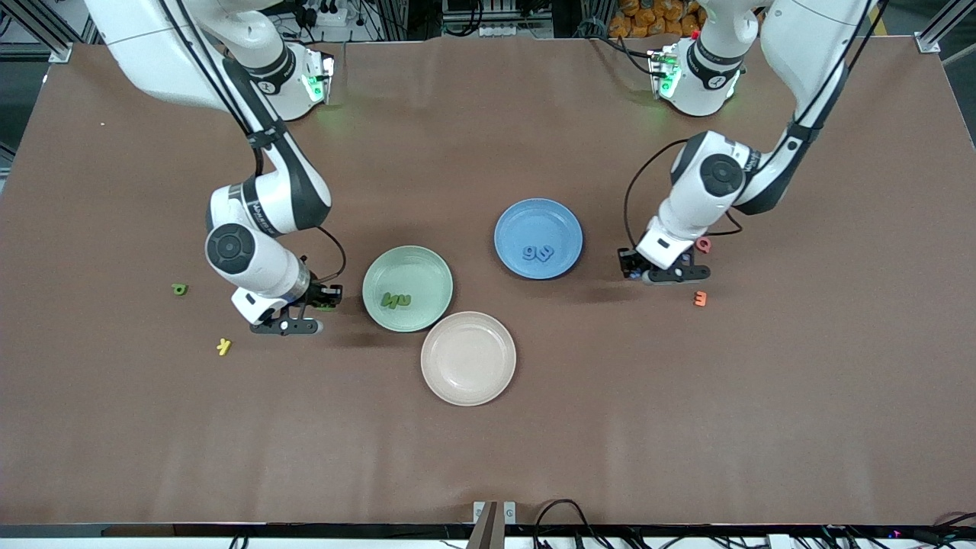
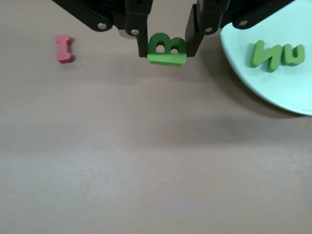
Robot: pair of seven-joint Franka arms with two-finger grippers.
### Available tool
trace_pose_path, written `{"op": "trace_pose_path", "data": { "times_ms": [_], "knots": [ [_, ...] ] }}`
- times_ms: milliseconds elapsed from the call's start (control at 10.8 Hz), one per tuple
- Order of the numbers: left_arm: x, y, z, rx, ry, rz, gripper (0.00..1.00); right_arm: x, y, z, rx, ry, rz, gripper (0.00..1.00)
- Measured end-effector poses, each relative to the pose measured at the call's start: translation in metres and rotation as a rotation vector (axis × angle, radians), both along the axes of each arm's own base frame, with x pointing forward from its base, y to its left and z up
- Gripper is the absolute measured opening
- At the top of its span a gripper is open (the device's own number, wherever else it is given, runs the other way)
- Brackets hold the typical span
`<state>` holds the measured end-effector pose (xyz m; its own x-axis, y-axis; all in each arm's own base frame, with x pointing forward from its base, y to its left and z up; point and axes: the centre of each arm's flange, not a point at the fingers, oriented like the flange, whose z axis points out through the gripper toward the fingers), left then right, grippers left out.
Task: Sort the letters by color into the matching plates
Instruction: 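Carry the c over the blue plate while the right gripper carries the B, then release the c onto the blue plate while the right gripper drops the B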
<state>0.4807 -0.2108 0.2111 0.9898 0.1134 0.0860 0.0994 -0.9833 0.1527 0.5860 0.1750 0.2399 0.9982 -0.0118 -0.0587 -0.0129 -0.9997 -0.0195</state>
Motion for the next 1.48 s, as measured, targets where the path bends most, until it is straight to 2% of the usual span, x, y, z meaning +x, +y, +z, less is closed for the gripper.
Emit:
{"op": "trace_pose_path", "data": {
  "times_ms": [462,1015,1292,1385,1477],
  "knots": [
    [-0.036,-0.085,0.008,-0.028,0.020,0.046,0.36,-0.016,0.047,0.000,-0.002,0.002,0.046,0.35],
    [-0.062,-0.124,0.006,-0.034,0.044,0.063,0.36,-0.032,0.096,0.003,0.009,-0.002,0.065,0.35],
    [-0.065,-0.133,0.004,-0.038,0.051,0.072,0.36,-0.038,0.118,-0.003,0.006,0.003,0.070,0.35],
    [-0.066,-0.136,0.003,-0.040,0.055,0.079,0.40,-0.040,0.121,-0.005,-0.002,0.019,0.044,0.37],
    [-0.067,-0.140,0.002,-0.043,0.059,0.084,0.52,-0.041,0.127,-0.005,-0.007,0.027,0.024,0.48]
  ]
}}
